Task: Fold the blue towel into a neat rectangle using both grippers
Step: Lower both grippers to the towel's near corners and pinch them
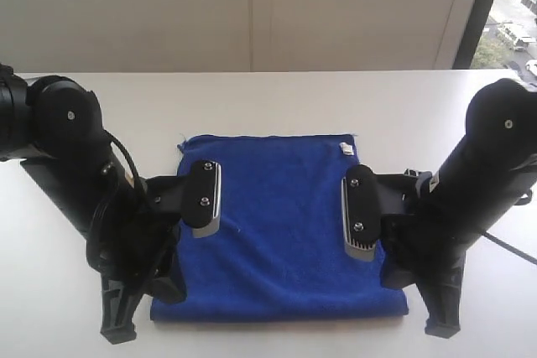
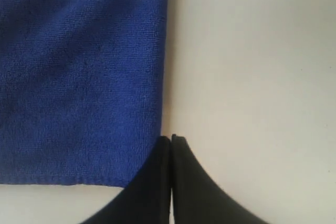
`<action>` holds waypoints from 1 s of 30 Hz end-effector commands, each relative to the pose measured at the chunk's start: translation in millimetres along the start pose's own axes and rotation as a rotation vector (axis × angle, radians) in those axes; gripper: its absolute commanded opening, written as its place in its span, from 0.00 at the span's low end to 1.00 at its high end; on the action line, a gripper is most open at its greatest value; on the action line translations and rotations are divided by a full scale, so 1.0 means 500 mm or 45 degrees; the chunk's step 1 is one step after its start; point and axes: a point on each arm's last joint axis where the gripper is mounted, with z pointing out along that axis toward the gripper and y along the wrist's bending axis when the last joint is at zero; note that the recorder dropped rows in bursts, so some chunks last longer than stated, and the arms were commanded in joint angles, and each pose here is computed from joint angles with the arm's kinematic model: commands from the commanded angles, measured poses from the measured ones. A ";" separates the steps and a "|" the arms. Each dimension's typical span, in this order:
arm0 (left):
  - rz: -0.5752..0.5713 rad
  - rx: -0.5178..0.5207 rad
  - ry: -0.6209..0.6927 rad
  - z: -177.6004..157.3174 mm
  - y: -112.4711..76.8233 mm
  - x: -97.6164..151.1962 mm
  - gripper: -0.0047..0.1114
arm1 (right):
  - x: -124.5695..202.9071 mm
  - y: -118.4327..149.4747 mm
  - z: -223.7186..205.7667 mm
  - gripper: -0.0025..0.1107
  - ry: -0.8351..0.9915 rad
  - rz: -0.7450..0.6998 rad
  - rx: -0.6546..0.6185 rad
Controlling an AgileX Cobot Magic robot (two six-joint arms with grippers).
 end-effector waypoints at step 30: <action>0.090 -0.053 0.069 0.018 0.005 0.016 0.38 | -0.010 -0.005 0.002 0.20 -0.074 0.008 0.055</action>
